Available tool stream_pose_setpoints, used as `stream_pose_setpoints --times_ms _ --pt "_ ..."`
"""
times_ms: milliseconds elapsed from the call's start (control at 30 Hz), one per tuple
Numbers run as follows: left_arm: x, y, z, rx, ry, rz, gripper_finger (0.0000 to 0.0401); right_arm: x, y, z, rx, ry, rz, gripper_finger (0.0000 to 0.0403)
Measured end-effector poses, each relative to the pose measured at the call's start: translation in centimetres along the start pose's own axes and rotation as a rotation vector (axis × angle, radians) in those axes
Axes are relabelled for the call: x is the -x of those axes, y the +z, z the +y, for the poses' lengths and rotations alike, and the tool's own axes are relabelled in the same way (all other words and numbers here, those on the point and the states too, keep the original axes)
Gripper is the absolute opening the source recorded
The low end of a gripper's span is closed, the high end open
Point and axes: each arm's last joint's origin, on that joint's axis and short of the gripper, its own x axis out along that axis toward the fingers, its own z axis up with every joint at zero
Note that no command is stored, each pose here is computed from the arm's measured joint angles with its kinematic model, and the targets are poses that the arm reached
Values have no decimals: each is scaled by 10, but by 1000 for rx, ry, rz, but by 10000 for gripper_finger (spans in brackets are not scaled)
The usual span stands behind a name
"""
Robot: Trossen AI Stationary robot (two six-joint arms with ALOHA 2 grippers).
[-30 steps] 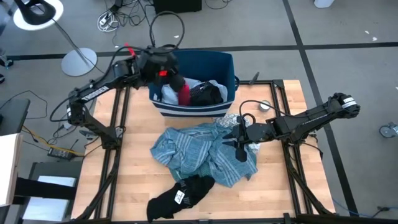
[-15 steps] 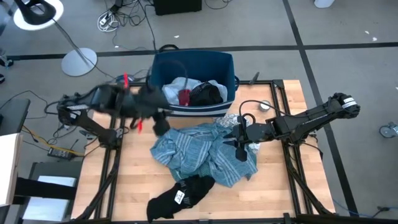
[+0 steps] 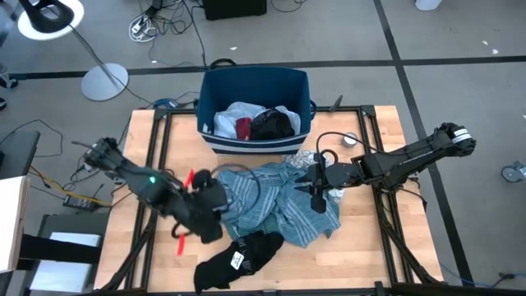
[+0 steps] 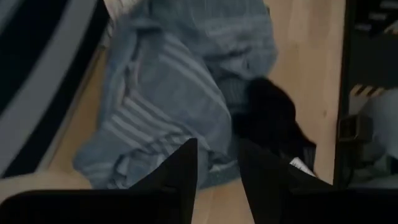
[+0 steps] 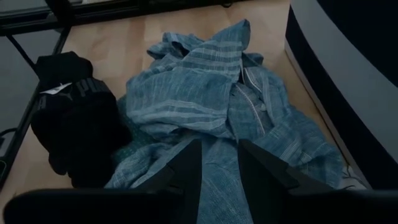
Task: Sort clothes
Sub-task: Put the black boxer into the blue laundry organizer
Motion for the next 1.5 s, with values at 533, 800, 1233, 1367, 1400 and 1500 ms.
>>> stream_pose_setpoints --times_ms 533,800,1233,1367,1400,1500 --pt "-106 -43 -53 -153 -44 268 121 2 1 7 -33 33 -22 105" --pt "-134 -45 -61 -199 -98 319 121 2 4 8 -39 48 -49 105" --pt "-158 -45 -65 -201 -162 377 121 2 4 8 -34 51 -55 105" --pt "-165 -45 -67 -198 -166 360 121 2 4 8 -34 51 -55 105" --pt "-166 -44 -68 -197 -171 354 121 2 4 8 -34 51 -55 105" --pt "-166 -44 -68 -196 -170 354 121 2 4 8 -34 52 -56 105"
